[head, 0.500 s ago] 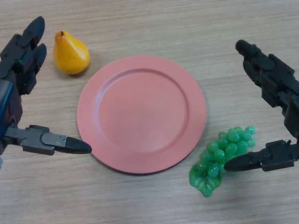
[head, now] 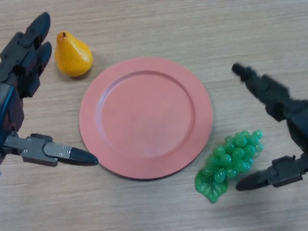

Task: Pick up the green grapes and place it on the plate

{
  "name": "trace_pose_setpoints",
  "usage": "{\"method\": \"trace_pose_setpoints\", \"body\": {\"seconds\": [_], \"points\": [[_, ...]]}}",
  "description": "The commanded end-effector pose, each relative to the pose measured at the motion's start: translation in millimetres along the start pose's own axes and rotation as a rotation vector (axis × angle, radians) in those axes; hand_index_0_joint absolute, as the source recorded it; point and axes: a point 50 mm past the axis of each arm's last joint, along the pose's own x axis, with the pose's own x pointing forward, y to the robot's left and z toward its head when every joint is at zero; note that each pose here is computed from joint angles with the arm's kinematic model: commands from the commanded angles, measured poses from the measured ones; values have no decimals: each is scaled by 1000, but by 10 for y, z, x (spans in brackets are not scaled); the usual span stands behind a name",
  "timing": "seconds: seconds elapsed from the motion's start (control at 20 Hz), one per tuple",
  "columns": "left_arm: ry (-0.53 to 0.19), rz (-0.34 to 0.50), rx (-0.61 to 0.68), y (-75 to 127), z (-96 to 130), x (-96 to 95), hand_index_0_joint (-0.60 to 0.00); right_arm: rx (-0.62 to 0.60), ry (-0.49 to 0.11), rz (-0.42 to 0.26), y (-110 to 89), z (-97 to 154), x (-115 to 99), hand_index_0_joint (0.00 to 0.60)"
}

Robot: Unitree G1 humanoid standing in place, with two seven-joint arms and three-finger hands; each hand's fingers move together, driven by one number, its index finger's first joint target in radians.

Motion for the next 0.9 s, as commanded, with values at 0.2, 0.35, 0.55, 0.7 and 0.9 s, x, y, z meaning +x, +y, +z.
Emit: {"method": "trace_pose_setpoints", "body": {"seconds": [0.2, 0.35, 0.55, 0.7, 0.9], "points": [[-160, 26, 102, 91, 292, -93, 0, -155, -123, 26, -98, 92, 96, 0], [-146, 26, 63, 112, 273, -128, 0, -160, -102, 62, -72, -75, 215, 0], [-119, 19, 26, 151, 276, -200, 0, -166, -67, 72, -142, -332, 271, 0], [-104, 29, 17, 194, 252, -213, 0, -107, -24, 81, -150, -464, 237, 0], [-94, 40, 13, 225, 250, -226, 0, -6, -1, 95, -87, -527, 220, 300]]}}
